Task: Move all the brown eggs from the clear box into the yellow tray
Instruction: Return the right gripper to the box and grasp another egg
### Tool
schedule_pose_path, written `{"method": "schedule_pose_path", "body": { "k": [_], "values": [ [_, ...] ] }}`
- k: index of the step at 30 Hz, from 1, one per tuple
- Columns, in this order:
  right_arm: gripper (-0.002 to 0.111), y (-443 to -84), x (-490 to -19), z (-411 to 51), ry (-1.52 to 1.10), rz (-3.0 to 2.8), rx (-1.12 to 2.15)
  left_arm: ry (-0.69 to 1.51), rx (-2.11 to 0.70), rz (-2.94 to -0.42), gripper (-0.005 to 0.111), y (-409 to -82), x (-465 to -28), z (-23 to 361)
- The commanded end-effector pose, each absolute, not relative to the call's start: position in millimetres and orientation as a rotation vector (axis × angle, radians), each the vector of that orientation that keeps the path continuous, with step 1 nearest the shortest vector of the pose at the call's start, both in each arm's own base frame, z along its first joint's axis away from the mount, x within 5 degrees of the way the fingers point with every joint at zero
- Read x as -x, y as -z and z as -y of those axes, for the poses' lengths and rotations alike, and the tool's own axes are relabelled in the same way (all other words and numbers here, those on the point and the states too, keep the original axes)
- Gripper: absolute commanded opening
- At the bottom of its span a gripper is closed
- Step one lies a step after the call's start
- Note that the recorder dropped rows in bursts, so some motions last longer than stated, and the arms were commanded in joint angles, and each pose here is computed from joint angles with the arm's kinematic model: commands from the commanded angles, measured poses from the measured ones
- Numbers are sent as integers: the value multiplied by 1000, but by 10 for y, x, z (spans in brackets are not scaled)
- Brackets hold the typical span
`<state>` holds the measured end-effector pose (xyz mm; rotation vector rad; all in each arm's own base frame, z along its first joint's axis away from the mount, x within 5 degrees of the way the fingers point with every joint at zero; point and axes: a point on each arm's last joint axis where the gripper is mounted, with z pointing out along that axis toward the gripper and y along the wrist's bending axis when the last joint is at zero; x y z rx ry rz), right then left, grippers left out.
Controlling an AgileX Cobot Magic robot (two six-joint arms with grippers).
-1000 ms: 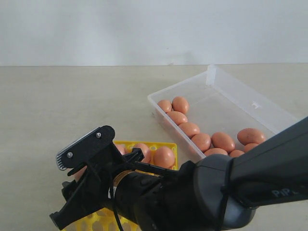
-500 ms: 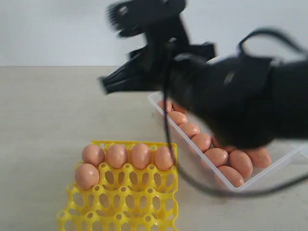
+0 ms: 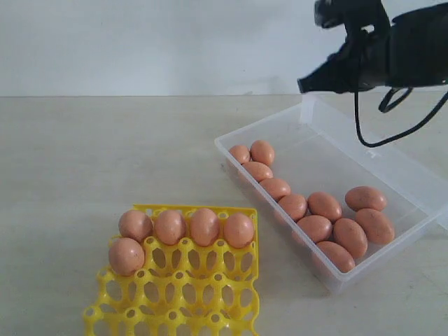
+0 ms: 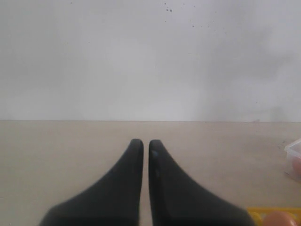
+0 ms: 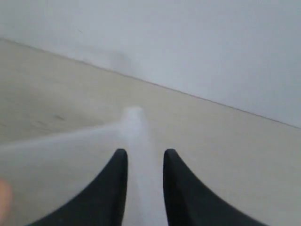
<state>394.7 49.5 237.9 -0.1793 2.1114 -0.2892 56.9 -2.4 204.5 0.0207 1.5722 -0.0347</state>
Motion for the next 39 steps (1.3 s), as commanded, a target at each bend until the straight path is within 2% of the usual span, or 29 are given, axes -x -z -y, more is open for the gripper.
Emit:
{"method": "schedule_pose_path", "body": {
  "k": [1,3,5,8,11,13,16,19,21,25,30,36,37,39],
  "values": [
    [6,-2380,-3849,89,1074,-2063,-25,41,-11,-1558,4,-2064,-564,23],
    [0,-2517,-3814,294,1282,-1877,-156,41,-11,-1558,4,-2064,-564,23],
    [0,-2702,-3803,422,1276,-1638,-298,41,-11,-1558,4,-2064,-564,23],
    [0,-3027,-3798,466,988,-1331,-424,41,-11,-1558,4,-2064,-564,23],
    [0,-3359,-3788,409,497,-1252,-440,41,-11,-1558,4,-2064,-564,23],
    [0,-3538,-3774,325,129,-1295,-359,41,-11,-1558,4,-2064,-564,23],
    [0,-3617,-3700,98,-93,-1462,-47,41,-11,-1558,4,-2064,-564,23],
    [0,-3387,-3589,-217,54,-1711,459,41,-11,-1558,4,-2064,-564,23],
    [0,-3143,-3529,-397,80,-1805,677,41,-11,-1558,4,-2064,-564,23],
    [0,-2740,-3626,-614,-123,-1925,692,41,-11,-1558,4,-2064,-564,23],
    [0,-2154,-3821,-619,-414,-2210,201,41,-11,-1558,4,-2064,-564,23],
    [0,-1630,-4035,-642,-410,-2319,232,41,-11,-1558,4,-2064,-564,23],
    [2,-1584,-4079,-644,-405,-2323,237,41,-11,-1558,4,-2064,-564,23],
    [12,-1531,-4139,-658,-417,-2327,239,41,-11,-1558,4,-2064,-564,23]
  ]
}}
